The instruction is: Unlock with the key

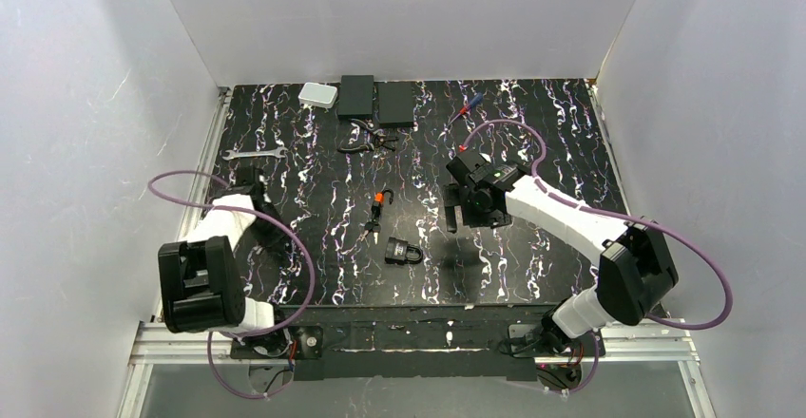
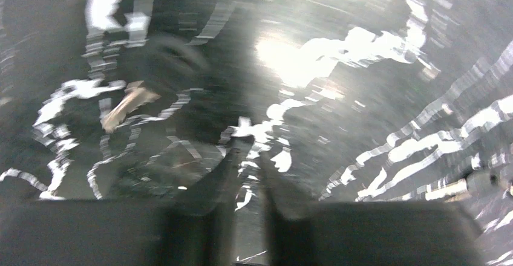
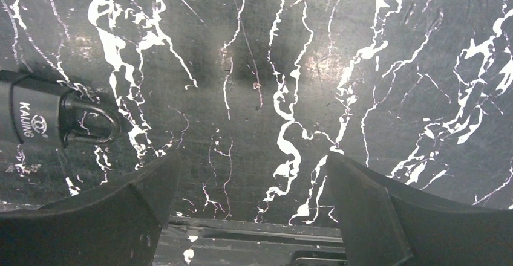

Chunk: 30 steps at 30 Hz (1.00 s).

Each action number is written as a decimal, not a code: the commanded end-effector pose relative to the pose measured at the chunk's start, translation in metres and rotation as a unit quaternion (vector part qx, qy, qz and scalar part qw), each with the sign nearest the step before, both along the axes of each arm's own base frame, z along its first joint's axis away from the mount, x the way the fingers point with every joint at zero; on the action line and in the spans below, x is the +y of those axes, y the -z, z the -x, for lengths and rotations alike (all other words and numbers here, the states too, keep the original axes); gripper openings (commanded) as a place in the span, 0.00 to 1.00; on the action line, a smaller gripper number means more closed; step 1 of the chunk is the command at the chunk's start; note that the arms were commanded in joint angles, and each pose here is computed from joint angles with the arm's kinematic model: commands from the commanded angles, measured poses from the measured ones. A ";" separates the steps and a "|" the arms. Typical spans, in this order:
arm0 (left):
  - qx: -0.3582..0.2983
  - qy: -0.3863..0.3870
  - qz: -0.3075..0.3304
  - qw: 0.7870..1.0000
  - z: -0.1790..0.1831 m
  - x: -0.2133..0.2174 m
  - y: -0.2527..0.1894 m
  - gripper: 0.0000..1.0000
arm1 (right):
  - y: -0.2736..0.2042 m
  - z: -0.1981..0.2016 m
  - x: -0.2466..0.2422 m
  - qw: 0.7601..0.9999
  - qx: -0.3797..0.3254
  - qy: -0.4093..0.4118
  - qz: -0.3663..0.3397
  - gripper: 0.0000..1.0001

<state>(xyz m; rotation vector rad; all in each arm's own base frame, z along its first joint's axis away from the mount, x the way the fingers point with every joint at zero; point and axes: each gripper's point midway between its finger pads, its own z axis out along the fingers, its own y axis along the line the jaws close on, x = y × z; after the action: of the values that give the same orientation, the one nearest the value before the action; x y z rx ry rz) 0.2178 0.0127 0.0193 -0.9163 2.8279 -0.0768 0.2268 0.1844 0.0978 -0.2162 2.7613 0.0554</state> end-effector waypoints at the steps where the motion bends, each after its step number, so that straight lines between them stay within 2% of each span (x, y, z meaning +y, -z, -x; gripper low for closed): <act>1: -0.075 0.111 0.031 0.990 -0.020 -0.044 -0.018 0.10 | -0.021 -0.010 0.016 0.998 -0.032 -0.027 -0.045 0.98; 4: -0.092 0.185 0.034 0.978 -0.020 -0.071 -0.025 0.10 | -0.022 -0.009 0.023 0.997 -0.030 -0.038 -0.062 0.98; 10: -0.089 0.219 0.070 0.969 -0.001 -0.107 -0.025 0.10 | -0.027 -0.011 0.033 0.993 -0.048 -0.050 -0.090 0.98; 15: -0.071 0.283 0.092 0.952 0.028 -0.135 -0.018 0.10 | -0.030 -0.013 0.036 0.992 -0.057 -0.050 -0.098 0.97; 18: -0.055 0.316 0.082 0.944 0.045 -0.146 -0.015 0.11 | -0.033 -0.012 0.038 0.991 -0.065 -0.050 -0.102 0.97; 20: -0.055 0.298 0.052 0.952 0.046 -0.139 -0.018 0.17 | -0.036 -0.012 0.039 0.991 -0.070 -0.048 -0.103 0.97; 25: -0.078 0.226 -0.069 0.969 0.027 -0.092 -0.043 0.68 | -0.040 -0.008 0.039 0.992 -0.069 -0.040 -0.097 0.98; 26: -0.076 0.208 -0.075 0.972 0.024 -0.084 -0.046 0.73 | -0.039 -0.006 0.038 0.993 -0.066 -0.038 -0.095 0.98; 30: -0.050 0.129 -0.062 0.988 0.017 -0.051 -0.042 0.76 | -0.036 0.001 0.034 0.994 -0.061 -0.029 -0.091 0.98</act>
<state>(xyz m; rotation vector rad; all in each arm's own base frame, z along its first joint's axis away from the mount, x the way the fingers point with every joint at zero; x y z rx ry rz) 0.1915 -0.0941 0.0540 -0.1980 2.8321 -0.1685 0.2294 0.2229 0.1244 -0.2946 2.6337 0.3033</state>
